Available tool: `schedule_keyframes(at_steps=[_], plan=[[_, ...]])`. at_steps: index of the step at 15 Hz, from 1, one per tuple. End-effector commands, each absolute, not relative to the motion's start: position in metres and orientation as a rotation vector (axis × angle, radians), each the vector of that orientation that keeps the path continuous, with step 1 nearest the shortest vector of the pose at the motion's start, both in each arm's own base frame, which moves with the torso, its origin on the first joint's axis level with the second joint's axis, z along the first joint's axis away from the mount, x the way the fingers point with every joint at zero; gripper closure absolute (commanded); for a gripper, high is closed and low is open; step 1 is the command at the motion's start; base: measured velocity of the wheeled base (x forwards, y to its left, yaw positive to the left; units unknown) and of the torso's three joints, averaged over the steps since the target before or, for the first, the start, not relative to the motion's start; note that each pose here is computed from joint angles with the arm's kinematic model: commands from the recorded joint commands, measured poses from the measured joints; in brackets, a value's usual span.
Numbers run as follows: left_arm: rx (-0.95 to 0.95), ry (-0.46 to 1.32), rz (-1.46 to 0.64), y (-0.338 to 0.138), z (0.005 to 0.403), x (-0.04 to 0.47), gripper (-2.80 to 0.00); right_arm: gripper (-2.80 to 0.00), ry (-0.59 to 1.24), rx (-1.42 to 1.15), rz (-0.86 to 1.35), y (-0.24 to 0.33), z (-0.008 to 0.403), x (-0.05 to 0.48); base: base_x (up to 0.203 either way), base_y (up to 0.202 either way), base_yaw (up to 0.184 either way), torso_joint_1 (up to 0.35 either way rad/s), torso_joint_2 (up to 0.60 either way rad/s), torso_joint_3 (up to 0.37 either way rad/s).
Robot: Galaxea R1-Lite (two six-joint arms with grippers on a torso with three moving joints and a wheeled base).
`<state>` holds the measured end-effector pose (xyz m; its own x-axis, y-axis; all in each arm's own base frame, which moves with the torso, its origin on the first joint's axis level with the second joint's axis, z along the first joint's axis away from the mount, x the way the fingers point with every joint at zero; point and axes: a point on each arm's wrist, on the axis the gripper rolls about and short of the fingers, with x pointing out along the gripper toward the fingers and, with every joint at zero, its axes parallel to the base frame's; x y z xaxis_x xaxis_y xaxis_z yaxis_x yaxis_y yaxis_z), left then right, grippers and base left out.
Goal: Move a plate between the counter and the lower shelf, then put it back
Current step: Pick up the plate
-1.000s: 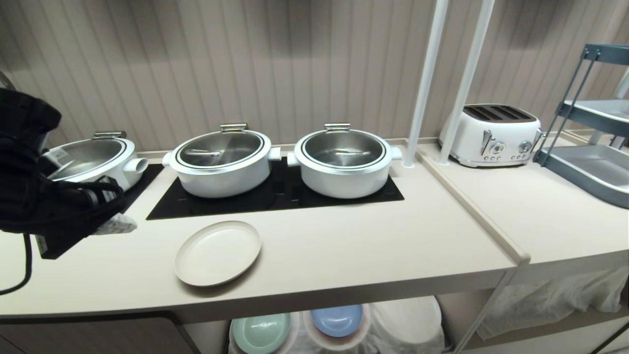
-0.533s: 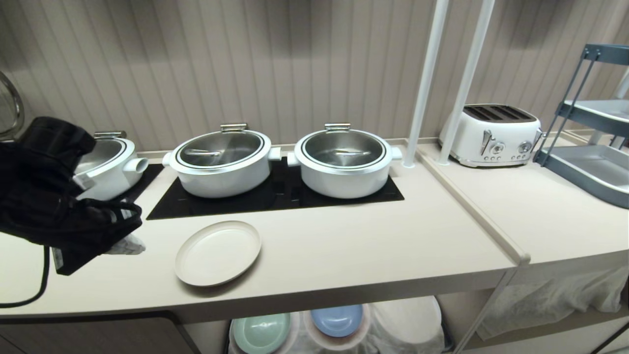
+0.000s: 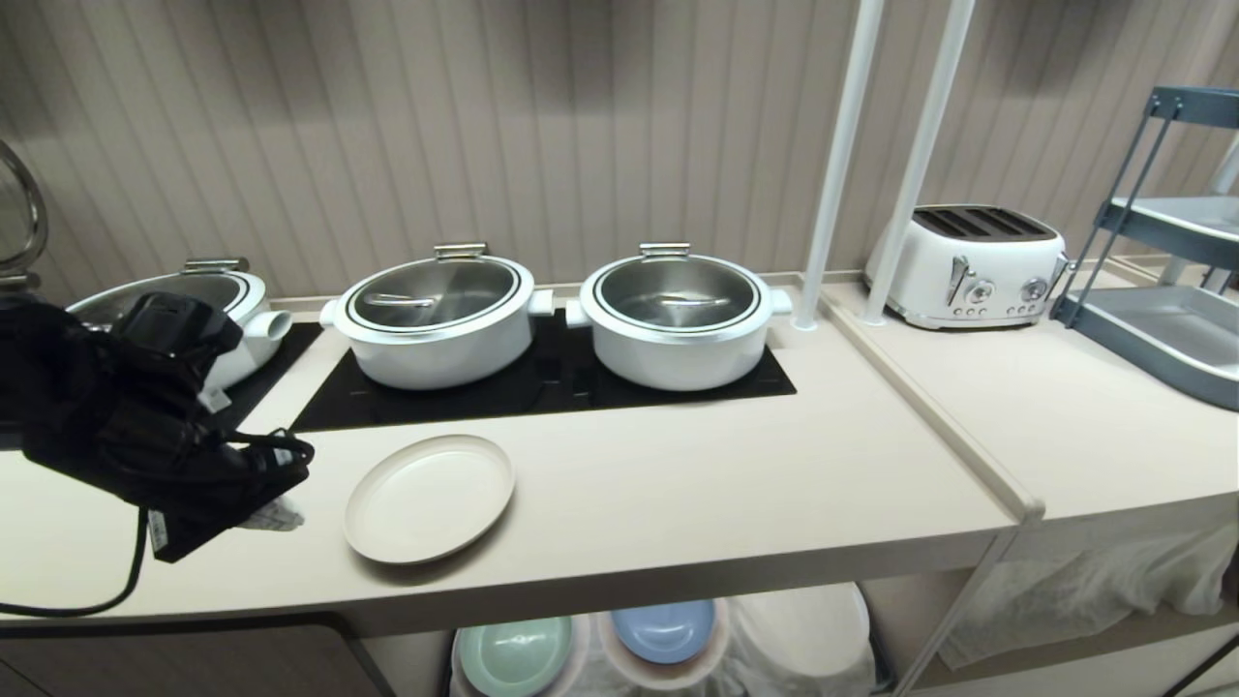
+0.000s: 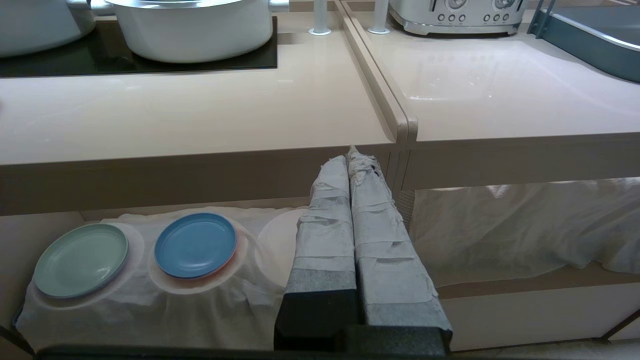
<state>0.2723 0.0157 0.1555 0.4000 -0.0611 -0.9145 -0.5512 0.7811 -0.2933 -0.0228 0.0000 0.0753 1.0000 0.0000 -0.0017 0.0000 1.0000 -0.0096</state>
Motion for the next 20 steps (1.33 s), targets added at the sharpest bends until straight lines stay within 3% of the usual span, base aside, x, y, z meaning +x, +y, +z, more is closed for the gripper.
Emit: schedule_keyframes(at_steps=[1, 2, 3, 20], plan=[[-0.631, 1.176, 0.347, 0.016, 0.143, 0.276, 0.00, 0.00, 0.002, -0.011, 0.000, 0.000, 0.075, -0.023, 0.000, 0.000, 0.000, 0.000, 0.00, 0.000], [-0.630, 1.181, 0.346, 0.015, 0.141, 0.277, 0.00, 0.00, 0.002, -0.011, 0.000, 0.000, 0.075, -0.023, 0.000, 0.000, 0.000, 0.000, 0.00, 0.000], [-0.629, 1.182, 0.344, 0.016, 0.139, 0.280, -2.80, 0.00, 0.002, -0.010, 0.000, 0.000, 0.075, -0.023, 0.000, 0.000, 0.000, 0.000, 0.00, 0.000], [-0.422, 1.179, 0.230, 0.052, 0.092, 0.334, -2.80, 0.00, 0.002, -0.011, 0.000, 0.000, 0.075, -0.023, 0.000, 0.000, 0.000, 0.000, 0.00, 0.000]])
